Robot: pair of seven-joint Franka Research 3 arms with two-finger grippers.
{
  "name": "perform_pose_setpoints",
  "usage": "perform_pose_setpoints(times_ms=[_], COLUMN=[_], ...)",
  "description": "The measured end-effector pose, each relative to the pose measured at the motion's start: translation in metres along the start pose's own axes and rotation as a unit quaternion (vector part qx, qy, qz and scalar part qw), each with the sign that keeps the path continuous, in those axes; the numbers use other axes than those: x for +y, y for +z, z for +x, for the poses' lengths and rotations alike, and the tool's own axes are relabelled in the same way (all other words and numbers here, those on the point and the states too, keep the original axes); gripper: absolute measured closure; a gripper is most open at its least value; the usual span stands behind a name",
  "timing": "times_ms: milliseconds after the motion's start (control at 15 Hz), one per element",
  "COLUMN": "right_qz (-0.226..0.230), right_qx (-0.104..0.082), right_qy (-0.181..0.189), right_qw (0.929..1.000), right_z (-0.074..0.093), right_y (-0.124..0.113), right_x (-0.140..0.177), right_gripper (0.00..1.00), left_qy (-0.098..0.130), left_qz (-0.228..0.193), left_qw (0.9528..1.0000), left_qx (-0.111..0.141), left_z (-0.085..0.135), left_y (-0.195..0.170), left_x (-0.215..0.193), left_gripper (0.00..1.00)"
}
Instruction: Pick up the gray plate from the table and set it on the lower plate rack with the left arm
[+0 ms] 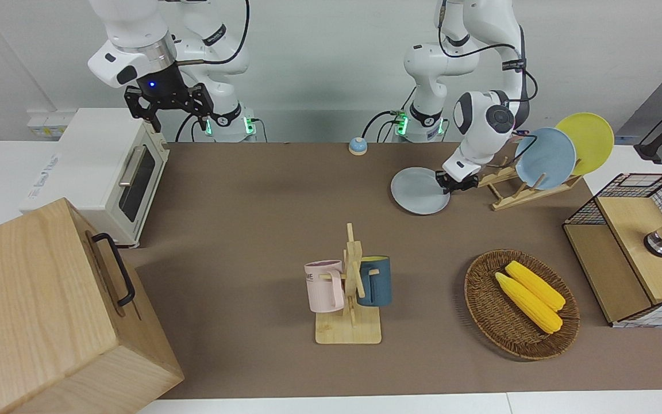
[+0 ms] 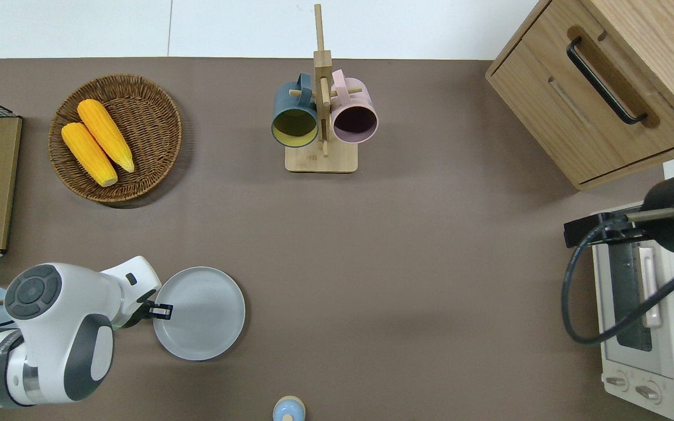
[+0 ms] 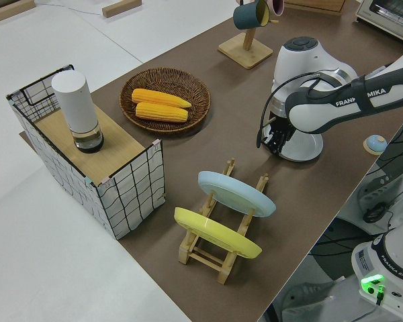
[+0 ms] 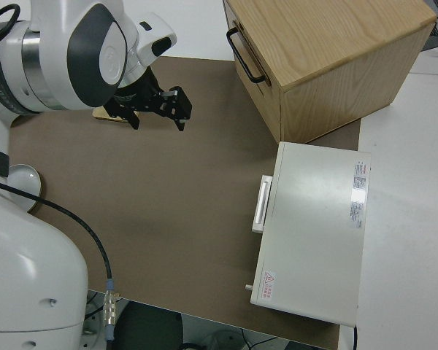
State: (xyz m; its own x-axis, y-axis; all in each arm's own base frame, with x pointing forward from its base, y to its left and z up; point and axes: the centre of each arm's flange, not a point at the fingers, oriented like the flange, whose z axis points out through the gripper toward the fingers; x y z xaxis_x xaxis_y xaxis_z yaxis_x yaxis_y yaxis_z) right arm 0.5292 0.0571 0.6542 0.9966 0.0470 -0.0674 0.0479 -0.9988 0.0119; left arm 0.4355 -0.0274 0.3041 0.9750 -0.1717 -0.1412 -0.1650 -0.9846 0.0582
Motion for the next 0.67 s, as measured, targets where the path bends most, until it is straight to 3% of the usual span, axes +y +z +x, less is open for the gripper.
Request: perform_pose_setpoints(times_ms=[667], right_qz=[0.0], right_qx=[0.0], right_qy=[0.0], right_qw=[1.0], right_z=[0.0], right_y=[0.0], right_x=[0.0], right_gripper=[0.01], left_qy=[-0.022], left_qz=[-0.004], left_qw=[0.9997], left_qx=[-0.011], left_z=[0.007], left_y=[-0.034], left_x=[-0.002], left_gripper=[0.96])
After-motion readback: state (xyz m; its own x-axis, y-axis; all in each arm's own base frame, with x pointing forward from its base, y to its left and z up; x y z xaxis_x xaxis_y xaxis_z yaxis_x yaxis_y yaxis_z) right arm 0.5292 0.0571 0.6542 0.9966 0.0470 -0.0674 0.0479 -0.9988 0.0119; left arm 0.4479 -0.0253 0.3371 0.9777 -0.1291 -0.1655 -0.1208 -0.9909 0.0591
